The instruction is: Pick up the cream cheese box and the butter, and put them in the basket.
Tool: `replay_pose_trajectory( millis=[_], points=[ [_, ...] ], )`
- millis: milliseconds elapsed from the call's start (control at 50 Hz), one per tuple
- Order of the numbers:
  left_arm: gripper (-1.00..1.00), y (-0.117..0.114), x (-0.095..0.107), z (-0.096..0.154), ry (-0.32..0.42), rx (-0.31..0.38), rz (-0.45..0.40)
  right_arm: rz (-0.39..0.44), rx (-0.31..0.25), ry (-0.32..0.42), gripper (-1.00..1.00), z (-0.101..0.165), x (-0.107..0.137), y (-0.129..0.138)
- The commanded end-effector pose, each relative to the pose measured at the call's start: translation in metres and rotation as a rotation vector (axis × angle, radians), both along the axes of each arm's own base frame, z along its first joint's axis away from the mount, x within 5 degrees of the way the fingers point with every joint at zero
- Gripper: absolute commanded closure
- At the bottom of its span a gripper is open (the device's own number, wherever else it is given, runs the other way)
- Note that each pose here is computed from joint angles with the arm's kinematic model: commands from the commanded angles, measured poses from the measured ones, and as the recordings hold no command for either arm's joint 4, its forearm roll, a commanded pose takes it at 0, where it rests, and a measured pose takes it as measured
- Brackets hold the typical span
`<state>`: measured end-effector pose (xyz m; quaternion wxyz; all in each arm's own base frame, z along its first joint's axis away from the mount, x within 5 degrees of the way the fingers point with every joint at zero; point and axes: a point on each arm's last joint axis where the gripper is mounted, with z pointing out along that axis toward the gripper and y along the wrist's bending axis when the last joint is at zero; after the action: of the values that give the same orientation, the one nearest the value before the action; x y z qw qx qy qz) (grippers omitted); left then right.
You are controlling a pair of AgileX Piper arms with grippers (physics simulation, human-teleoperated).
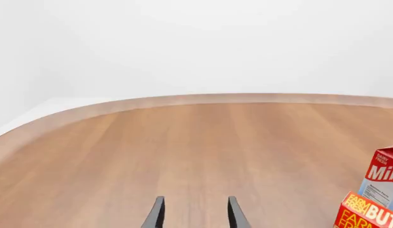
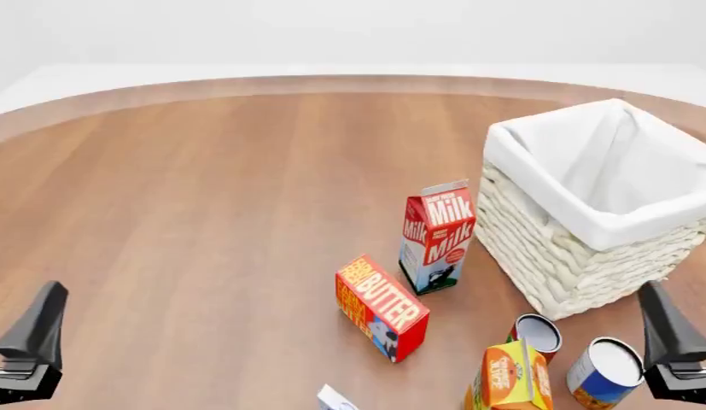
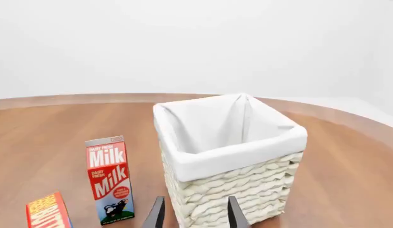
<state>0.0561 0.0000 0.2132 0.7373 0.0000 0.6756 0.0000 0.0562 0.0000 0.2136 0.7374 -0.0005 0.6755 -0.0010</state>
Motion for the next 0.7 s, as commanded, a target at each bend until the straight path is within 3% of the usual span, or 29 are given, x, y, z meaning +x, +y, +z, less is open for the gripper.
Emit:
replay_pose_trajectory(
  millis=[20,260,280,360,380,440,520,580,640,700],
  points=[
    [-1.0,0.0,0.0,0.0,0.0,0.0,0.0,-0.001,-0.004,-0.001,-1.0,0.001,0.0,0.0],
    [-1.0,0.0,0.0,0.0,0.0,0.0,0.0,0.006,-0.014,0.016,-1.0,0.001,0.002,0.0],
    [-1.0,0.0,0.0,0.0,0.0,0.0,0.0,0.026,0.026,0.039,-1.0,0.001,0.004,0.001],
    [-1.0,0.0,0.0,0.0,0.0,0.0,0.0,0.026,0.016,0.028,-1.0,-0.001,0.001,0.001],
    [-1.0,0.0,0.0,0.0,0.0,0.0,0.0,0.096,0.003,0.017,-1.0,0.025,-0.004,0.005],
    [-1.0,0.0,0.0,0.0,0.0,0.0,0.0,0.124,0.011,0.011,-1.0,0.046,-0.006,0.006],
    [-1.0,0.0,0.0,0.0,0.0,0.0,0.0,0.205,-0.008,0.046,-1.0,0.055,-0.001,0.011],
    [-1.0,0.0,0.0,0.0,0.0,0.0,0.0,0.217,-0.025,0.082,-1.0,0.071,0.007,0.014],
    [-1.0,0.0,0.0,0.0,0.0,0.0,0.0,0.248,-0.017,0.078,-1.0,0.076,0.006,0.016],
    [-1.0,0.0,0.0,0.0,0.0,0.0,0.0,0.321,-0.002,0.146,-1.0,0.091,0.018,0.025]
  ],
)
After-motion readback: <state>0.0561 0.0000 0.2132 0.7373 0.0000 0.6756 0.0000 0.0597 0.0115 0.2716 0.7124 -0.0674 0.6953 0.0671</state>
